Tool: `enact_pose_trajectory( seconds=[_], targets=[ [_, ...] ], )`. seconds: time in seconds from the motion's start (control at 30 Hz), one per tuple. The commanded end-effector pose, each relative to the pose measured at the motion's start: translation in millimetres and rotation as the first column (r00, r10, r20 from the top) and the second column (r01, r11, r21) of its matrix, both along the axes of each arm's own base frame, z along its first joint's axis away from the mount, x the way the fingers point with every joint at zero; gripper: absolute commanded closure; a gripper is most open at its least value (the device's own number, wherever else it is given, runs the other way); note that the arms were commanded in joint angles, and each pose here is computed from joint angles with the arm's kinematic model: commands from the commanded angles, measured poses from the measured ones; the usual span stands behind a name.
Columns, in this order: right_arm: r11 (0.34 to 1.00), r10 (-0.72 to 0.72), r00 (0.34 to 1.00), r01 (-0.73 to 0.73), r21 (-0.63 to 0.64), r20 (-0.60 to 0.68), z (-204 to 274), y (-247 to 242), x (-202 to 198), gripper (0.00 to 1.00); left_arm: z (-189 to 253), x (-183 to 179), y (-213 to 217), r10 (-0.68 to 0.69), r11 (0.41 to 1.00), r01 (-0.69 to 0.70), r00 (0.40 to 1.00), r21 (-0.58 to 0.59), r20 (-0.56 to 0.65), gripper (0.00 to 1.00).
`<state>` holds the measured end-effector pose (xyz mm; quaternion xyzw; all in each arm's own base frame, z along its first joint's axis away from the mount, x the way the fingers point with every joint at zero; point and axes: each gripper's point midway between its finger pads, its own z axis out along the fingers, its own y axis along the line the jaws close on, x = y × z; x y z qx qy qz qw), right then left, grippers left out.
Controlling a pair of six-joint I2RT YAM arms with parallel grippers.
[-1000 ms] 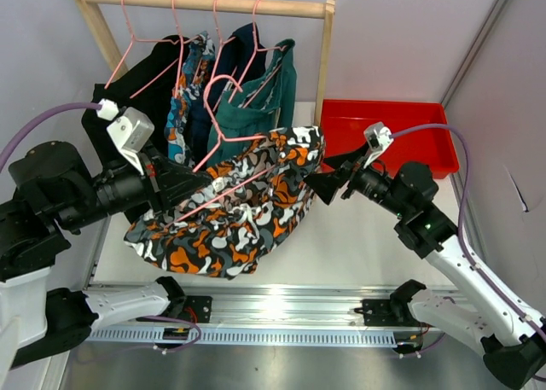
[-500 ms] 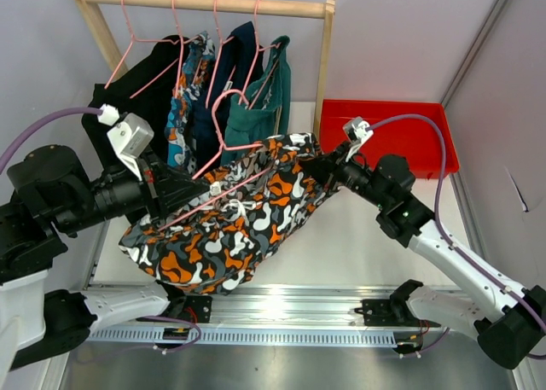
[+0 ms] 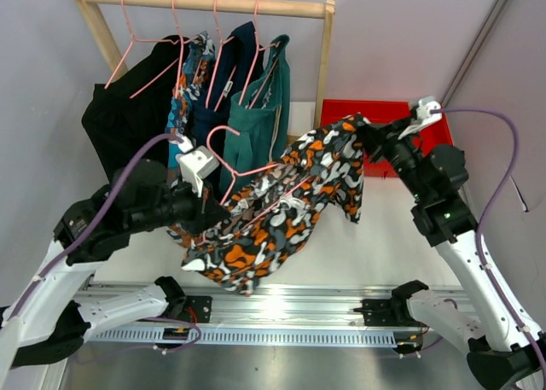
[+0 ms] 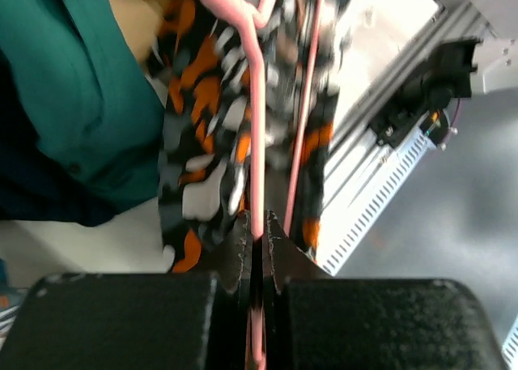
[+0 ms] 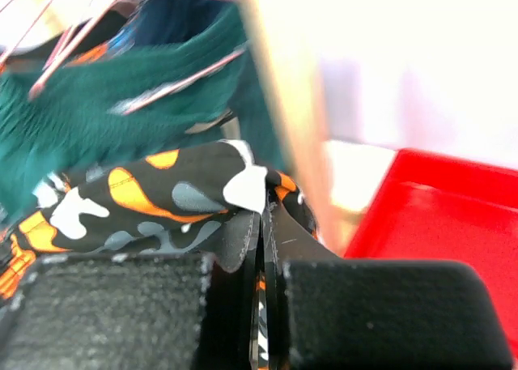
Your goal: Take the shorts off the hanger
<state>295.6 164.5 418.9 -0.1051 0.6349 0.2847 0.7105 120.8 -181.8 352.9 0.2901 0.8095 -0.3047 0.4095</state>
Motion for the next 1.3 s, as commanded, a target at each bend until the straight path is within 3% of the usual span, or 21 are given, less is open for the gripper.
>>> enact_pose_trajectory(
  seconds=[0.0,0.2,0.4,0.47,0.57,0.6,0.63,0.67,0.77,0.9,0.93,1.0,1.03,1.1,1.13,1.2,1.27],
  targets=[
    [0.983,-0.172,0.985,0.17,0.066,0.027,34,-51,22,1.0,-6,-21,-1,-0.061,0.997,0.059,0.998,-0.051,-0.032,1.0],
    [0.952,-0.27,0.959,0.279,0.125,-0.082,22,-94,74,1.0,-5,-51,1,-0.152,0.982,0.143,0.986,-0.119,-0.066,1.0],
    [0.953,-0.246,0.944,0.277,0.124,-0.219,-21,-90,123,1.0,6,-59,11,-0.146,0.978,0.138,0.988,-0.155,-0.043,1.0],
    [0.961,-0.207,0.946,0.244,0.128,-0.248,-33,-79,123,1.0,8,-53,12,-0.114,0.983,0.108,0.993,-0.15,-0.034,1.0],
    [0.983,-0.134,0.959,0.16,0.087,-0.25,-48,-48,103,1.0,17,-38,10,-0.056,0.985,0.055,0.998,-0.16,-0.001,1.0],
    [0.998,-0.033,0.975,0.045,0.05,-0.222,-51,-20,79,1.0,22,-29,3,-0.034,0.984,0.036,0.999,-0.173,0.013,1.0],
    [0.998,-0.036,0.982,0.043,0.035,-0.185,-41,-22,73,1.0,29,-21,1,-0.004,0.982,0.011,0.999,-0.19,0.034,1.0],
    [0.996,0.092,0.978,-0.093,0.005,-0.187,-54,13,47,1.0,32,-7,1,0.056,0.98,-0.043,0.997,-0.194,0.059,1.0],
    [0.948,0.31,0.944,-0.316,-0.039,-0.117,-51,65,-23,1.0,55,35,-9,0.201,0.951,-0.156,0.967,-0.266,0.155,1.0],
    [0.881,0.467,0.88,-0.471,-0.038,-0.079,-32,91,-81,1.0,93,86,-15,0.407,0.872,-0.298,0.882,-0.389,0.236,1.0],
    [0.887,0.451,0.885,-0.458,-0.052,-0.114,-36,89,-84,1.0,94,94,-17,0.437,0.86,-0.324,0.867,-0.395,0.239,1.0],
    [0.918,0.384,0.922,-0.388,-0.083,-0.056,-8,79,-85,1.0,109,99,-16,0.471,0.835,-0.338,0.848,-0.435,0.244,1.0],
    [0.971,0.215,0.975,-0.22,-0.092,-0.063,-4,57,-63,1.0,109,98,-17,0.466,0.833,-0.333,0.853,-0.441,0.234,1.0],
    [0.995,-0.027,1.0,0.027,-0.091,0.008,37,18,-37,1.0,103,94,-18,0.448,0.841,-0.323,0.866,-0.434,0.223,1.0],
    [0.978,-0.194,0.981,0.195,-0.074,0.023,54,-11,-21,1.0,100,90,-18,0.432,0.846,-0.312,0.876,-0.434,0.214,1.0],
    [0.942,-0.321,0.946,0.324,-0.083,0.041,74,-31,9,1.0,90,81,-10,0.427,0.848,-0.312,0.882,-0.429,0.202,1.0],
    [0.903,-0.427,0.898,0.429,0.007,0.103,134,-74,27,1.0,74,76,-5,0.421,0.853,-0.32,0.888,-0.413,0.182,1.0]
  ],
)
